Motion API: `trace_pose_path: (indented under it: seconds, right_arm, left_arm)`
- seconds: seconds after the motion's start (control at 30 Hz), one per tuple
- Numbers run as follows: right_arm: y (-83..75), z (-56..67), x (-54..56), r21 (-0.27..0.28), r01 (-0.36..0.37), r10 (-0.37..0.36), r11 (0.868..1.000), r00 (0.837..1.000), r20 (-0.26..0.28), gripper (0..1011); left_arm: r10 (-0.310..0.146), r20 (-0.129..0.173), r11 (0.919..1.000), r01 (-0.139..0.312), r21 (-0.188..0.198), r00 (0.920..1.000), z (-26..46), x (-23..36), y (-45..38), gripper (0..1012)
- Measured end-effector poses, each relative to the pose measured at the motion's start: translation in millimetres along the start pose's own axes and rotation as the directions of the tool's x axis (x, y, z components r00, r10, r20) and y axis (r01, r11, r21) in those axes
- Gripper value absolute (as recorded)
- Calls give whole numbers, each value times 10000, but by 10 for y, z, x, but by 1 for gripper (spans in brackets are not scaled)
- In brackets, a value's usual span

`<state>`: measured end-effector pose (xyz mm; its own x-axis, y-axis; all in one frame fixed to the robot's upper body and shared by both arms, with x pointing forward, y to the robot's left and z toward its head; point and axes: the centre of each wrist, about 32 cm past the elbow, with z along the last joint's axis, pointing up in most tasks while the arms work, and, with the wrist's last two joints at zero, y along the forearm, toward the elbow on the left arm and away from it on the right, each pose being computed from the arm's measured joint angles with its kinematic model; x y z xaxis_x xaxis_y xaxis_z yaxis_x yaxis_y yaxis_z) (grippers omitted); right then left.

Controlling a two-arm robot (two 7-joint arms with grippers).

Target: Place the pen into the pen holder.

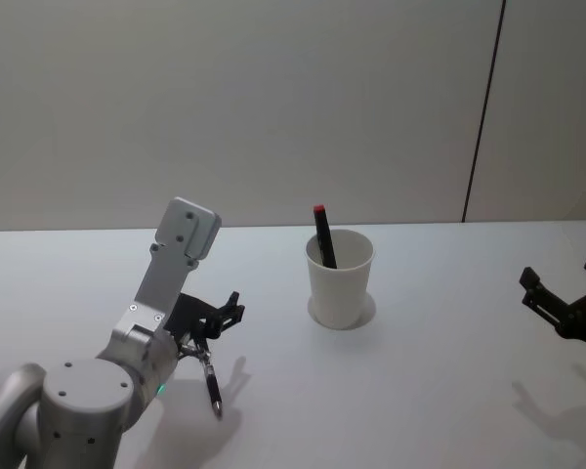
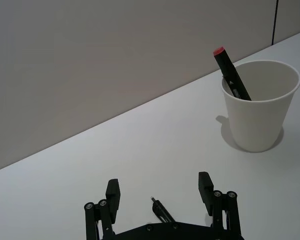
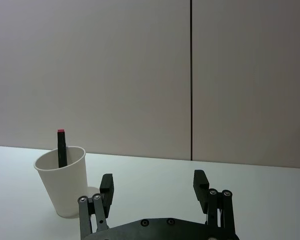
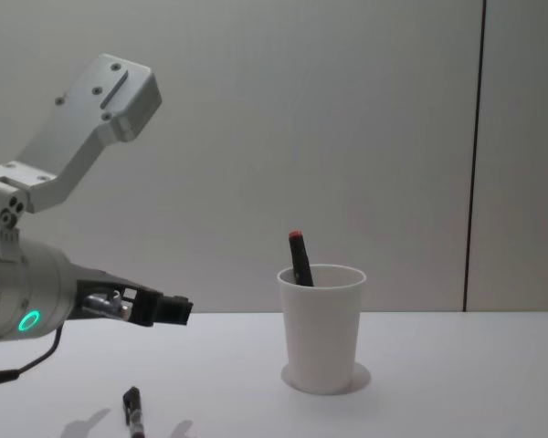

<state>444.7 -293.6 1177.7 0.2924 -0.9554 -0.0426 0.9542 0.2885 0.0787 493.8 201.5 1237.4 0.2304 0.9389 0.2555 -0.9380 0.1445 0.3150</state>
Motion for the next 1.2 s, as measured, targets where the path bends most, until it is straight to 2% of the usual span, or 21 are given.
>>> trace_pose_path:
  seconds: [0.2, 0.63, 0.93, 1.2]
  right_arm:
    - [0, 0, 0, 1, 0, 0, 10000, 10000, 0, 1002]
    - [0, 0, 0, 1, 0, 0, 10000, 10000, 0, 1002]
    - [0, 0, 0, 1, 0, 0, 10000, 10000, 0, 1002]
    - [0, 0, 0, 1, 0, 0, 10000, 10000, 0, 1001]
  left_arm:
    - [-3, 17, 9999, 2, 123, 10000, -7, 56, -15, 1004]
    - [-71, 116, 9990, 65, 451, 9999, -6, 120, -34, 1004]
    - [-135, 63, 9965, 129, 823, 9999, 9, 129, -64, 1004]
    - [-212, -185, 9920, 234, 1244, 9996, 31, 118, -102, 1004]
